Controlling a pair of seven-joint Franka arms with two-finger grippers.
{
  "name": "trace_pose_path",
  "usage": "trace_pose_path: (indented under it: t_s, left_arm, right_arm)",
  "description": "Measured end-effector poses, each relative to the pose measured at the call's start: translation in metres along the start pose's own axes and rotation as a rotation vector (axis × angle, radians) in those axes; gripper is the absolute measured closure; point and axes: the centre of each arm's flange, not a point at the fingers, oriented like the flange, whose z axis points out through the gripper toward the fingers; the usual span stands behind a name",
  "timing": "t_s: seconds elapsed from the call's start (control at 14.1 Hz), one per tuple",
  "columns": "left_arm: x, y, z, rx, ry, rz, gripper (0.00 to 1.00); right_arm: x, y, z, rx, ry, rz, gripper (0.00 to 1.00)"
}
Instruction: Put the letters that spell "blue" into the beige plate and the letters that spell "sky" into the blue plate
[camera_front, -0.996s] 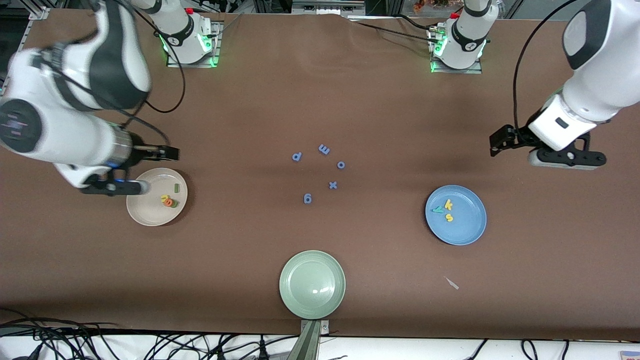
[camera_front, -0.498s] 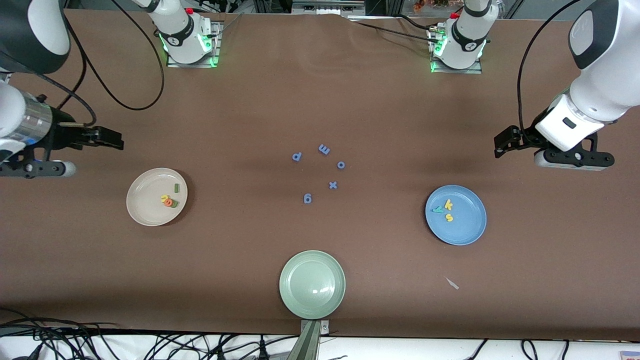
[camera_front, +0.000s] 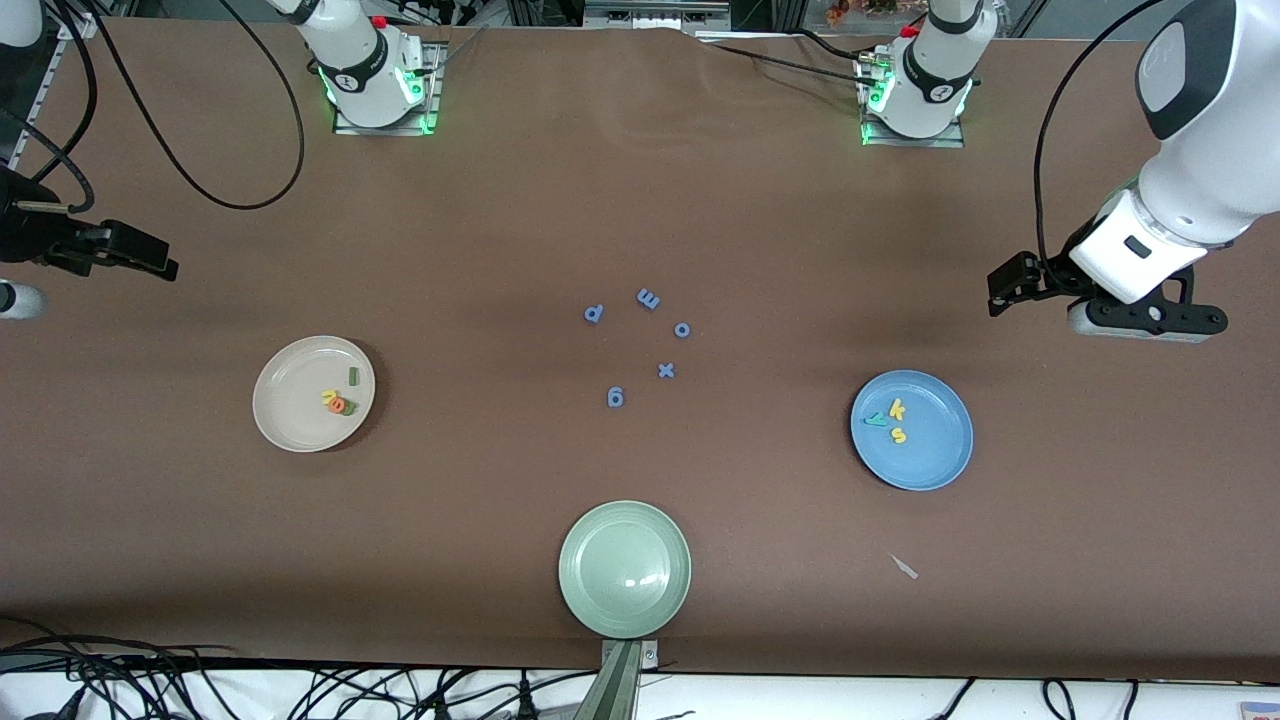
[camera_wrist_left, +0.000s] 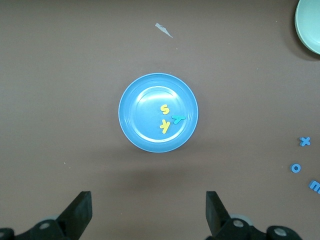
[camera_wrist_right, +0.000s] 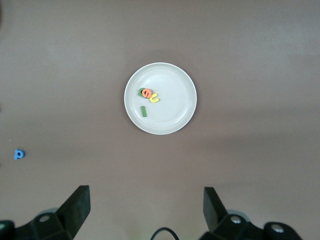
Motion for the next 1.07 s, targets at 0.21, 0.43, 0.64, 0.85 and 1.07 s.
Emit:
trace_pose_path:
  t_s: [0.21, 0.43, 0.64, 0.85, 1.07]
  left_arm:
    - [0.000, 0.002, 0.000, 0.000, 0.000, 0.004, 0.00]
    - [0.000, 0.005, -0.002, -0.001, 0.003, 0.008, 0.00]
    - [0.000, 0.005, -0.002, -0.001, 0.004, 0.009, 0.00]
    - [0.000, 0.005, -0.002, -0.001, 0.005, 0.009, 0.00]
    - [0.000, 0.005, -0.002, -0.001, 0.005, 0.009, 0.00]
  right_arm:
    - [-0.011, 0.005, 0.014, 0.000, 0.005, 0.006, 0.00]
    - [-0.016, 0.010, 0.015, -0.001, 0.004, 0.011, 0.00]
    - [-0.015, 0.015, 0.018, -0.001, 0.006, 0.020, 0.00]
    - [-0.015, 0.020, 0.022, 0.000, 0.001, 0.024, 0.00]
    - [-0.012, 0.019, 0.025, -0.001, 0.008, 0.021, 0.00]
